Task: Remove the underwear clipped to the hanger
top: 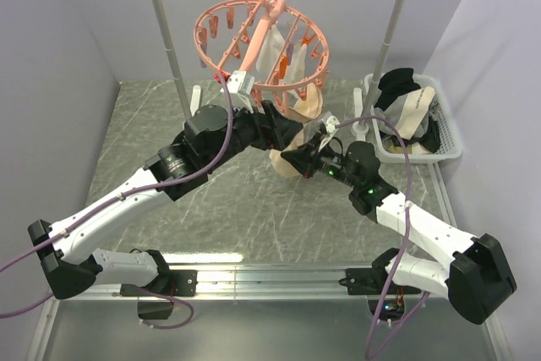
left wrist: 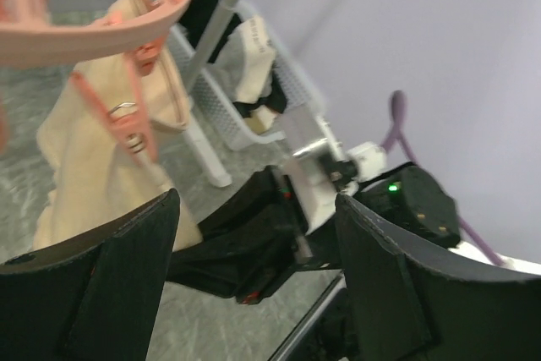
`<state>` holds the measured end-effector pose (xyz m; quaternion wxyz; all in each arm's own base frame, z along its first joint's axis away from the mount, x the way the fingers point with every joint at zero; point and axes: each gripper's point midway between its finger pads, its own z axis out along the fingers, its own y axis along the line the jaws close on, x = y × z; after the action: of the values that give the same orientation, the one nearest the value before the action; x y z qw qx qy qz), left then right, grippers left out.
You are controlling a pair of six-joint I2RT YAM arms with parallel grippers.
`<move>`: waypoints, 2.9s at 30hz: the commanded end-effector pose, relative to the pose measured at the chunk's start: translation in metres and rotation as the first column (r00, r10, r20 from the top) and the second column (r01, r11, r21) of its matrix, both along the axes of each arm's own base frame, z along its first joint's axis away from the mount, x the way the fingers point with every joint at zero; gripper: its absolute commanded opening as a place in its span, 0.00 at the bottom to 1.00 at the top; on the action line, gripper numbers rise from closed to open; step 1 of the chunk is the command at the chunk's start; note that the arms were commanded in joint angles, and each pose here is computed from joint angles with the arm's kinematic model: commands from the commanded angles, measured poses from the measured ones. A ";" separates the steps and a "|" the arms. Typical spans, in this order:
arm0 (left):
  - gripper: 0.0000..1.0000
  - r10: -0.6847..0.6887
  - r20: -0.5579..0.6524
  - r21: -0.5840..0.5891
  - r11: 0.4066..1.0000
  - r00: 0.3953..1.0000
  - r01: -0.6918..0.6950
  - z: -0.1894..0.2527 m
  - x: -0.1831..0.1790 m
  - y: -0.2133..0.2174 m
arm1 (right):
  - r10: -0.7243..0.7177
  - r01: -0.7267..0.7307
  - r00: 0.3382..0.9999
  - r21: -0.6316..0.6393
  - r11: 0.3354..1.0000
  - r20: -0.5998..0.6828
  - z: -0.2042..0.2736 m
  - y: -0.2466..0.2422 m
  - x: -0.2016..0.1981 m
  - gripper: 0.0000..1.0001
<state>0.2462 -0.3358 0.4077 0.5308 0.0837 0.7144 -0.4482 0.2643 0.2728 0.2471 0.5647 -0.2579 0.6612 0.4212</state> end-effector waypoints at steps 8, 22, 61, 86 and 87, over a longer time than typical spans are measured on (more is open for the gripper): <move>0.89 0.154 0.061 0.081 0.984 0.986 -0.159 -0.003 0.026 0.016 | 0.012 -0.014 0.998 0.023 1.000 0.068 0.029 0.002 -0.003 0.09; 0.93 0.203 0.044 0.170 0.963 0.978 -0.207 -0.004 0.070 0.003 | 0.000 -0.001 0.997 0.008 1.000 0.076 0.028 -0.002 -0.008 0.08; 0.47 0.261 0.032 0.116 0.958 0.965 -0.263 -0.013 0.100 0.006 | 0.019 -0.018 0.998 -0.022 1.000 0.056 0.029 0.009 -0.003 0.01; 1.00 0.261 0.059 0.009 0.965 0.964 -0.262 -0.004 0.059 0.047 | -0.116 0.117 0.992 -0.023 0.993 0.044 0.020 -0.005 0.014 0.00; 0.99 0.248 0.058 0.001 0.969 0.967 -0.249 -0.003 0.051 0.049 | -0.114 0.115 0.992 -0.025 0.993 0.044 0.020 -0.004 0.014 0.00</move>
<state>0.3120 -0.2964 0.3817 0.5873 0.0202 0.7345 -0.3394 0.2775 0.2681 0.2421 0.5684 -0.2395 0.6943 0.3709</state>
